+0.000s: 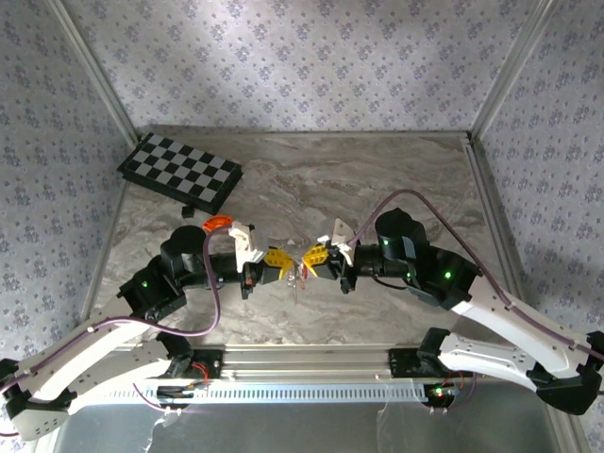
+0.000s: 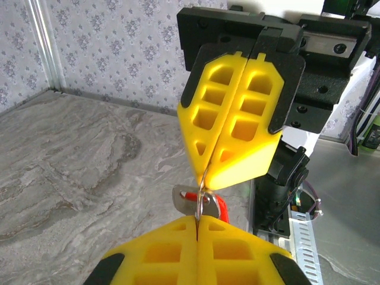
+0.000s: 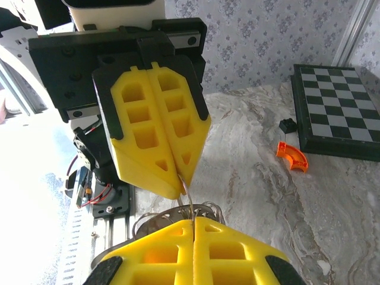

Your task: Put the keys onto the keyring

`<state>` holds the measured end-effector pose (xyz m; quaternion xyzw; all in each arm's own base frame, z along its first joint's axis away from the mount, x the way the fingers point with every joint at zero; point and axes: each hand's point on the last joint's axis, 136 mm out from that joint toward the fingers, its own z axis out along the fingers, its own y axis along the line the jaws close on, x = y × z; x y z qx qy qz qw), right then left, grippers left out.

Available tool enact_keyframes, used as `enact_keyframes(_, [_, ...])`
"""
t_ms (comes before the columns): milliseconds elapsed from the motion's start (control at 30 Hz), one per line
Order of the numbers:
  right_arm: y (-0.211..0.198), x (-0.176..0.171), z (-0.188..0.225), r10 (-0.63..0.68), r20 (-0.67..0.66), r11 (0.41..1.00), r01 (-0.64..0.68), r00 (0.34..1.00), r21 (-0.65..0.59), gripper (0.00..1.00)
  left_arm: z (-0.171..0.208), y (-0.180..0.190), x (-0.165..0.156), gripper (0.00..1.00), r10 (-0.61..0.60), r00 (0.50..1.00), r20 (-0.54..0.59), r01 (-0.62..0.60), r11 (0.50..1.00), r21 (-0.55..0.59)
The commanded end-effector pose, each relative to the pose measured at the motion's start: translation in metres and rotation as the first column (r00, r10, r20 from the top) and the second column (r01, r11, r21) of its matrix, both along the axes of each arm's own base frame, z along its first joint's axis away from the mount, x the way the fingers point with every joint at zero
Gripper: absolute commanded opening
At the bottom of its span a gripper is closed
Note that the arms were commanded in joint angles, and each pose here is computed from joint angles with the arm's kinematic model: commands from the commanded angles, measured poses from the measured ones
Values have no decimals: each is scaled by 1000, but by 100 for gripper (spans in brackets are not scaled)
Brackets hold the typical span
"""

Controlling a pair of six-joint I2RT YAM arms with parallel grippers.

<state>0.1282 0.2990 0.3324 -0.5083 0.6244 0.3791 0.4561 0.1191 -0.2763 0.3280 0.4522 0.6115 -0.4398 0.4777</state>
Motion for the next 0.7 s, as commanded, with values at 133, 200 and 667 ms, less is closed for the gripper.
enact_keyframes(133, [2, 1, 16, 7, 13, 999, -8, 1000, 40, 0, 30, 2, -5, 0, -9, 998, 70, 14, 998, -62])
enact_keyframes(200, [2, 0, 16, 9, 11, 999, -9, 1000, 41, 0, 29, 2, -4, 0, -8, 998, 70, 12, 998, -60])
enact_keyframes(667, [-1, -1, 16, 5, 9, 999, -5, 1000, 41, 0, 30, 2, -3, 0, -1, 997, 73, 5, 998, -63])
